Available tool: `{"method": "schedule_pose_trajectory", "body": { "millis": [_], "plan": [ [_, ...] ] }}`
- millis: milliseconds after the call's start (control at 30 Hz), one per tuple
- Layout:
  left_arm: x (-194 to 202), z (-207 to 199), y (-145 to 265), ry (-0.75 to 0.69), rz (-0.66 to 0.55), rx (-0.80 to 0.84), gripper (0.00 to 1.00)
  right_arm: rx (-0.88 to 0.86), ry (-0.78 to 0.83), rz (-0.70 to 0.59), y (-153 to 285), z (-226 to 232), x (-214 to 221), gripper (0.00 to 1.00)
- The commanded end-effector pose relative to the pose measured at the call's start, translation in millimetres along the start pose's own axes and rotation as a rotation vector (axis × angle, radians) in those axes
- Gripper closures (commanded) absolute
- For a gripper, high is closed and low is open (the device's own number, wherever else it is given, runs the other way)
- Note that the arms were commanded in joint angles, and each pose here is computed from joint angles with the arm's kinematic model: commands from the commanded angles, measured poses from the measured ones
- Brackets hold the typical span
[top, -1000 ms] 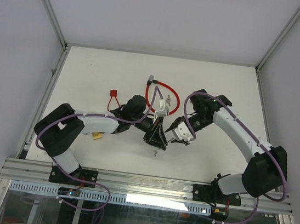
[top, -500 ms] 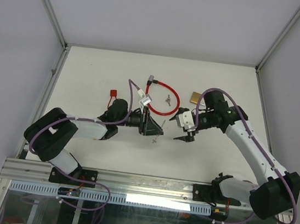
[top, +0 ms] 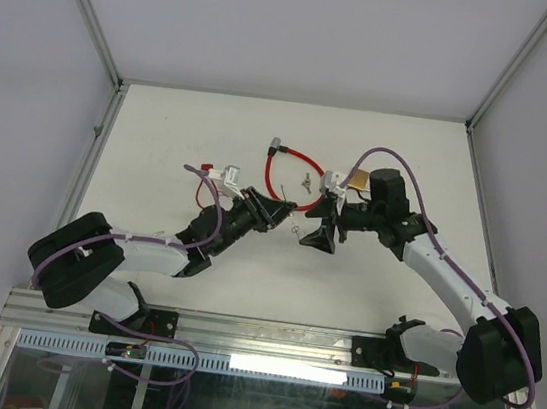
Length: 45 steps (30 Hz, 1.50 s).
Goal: Lock with the key
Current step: Lock the lock.
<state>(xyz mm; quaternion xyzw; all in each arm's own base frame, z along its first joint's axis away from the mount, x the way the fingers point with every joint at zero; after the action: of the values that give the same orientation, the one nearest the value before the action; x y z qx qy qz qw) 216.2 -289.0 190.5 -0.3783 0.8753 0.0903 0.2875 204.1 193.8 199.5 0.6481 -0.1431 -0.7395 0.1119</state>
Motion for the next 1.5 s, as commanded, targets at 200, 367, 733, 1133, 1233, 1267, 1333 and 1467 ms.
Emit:
{"method": "schedule_pose_trajectory", "body": {
  "millis": [200,367,733,1133,1233,1267,1333,1467],
  "plan": [
    [-20,-8,-22,0.161,-0.338,-0.354,1.0,0.111,-0.046,-0.133,-20,-17,-20,0.26],
    [-17,-9,-26,0.188,-0.352,-0.395,1.0,0.292,-0.128,-0.113,-24,-33,-16,0.29],
    [-6,-8,-32,0.219,-0.347,-0.464,1.0,0.437,-0.15,-0.125,-22,-51,-19,0.45],
    [-6,-9,-33,0.226,-0.359,-0.466,1.0,0.322,-0.208,-0.111,-38,-39,-15,0.54],
    [-7,-8,-32,0.224,-0.365,-0.473,1.0,0.319,-0.214,-0.115,-38,-38,-16,0.54],
    [-7,-8,-32,0.226,-0.368,-0.477,1.0,0.327,-0.214,-0.115,-37,-38,-16,0.55],
    [-8,-7,-31,0.228,-0.375,-0.481,1.0,0.342,-0.219,-0.11,-37,-40,-15,0.56],
    [-9,-7,-31,0.229,-0.384,-0.484,1.0,0.335,-0.237,-0.083,-42,-39,-9,0.6]
  ]
}}
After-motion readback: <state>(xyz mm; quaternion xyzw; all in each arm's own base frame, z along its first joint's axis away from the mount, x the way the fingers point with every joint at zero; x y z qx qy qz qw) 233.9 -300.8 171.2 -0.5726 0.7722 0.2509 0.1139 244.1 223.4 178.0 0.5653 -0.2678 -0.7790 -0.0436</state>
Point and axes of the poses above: each gripper's point midway between its finger pads, its own y axis back along the fingers, its own z axis along the line the jaws close on, x = y × z, the point moved 6 cm from there along y, back along the fingers, and after that the axes turned 3 degrees about -y, right-handed, at the moved point
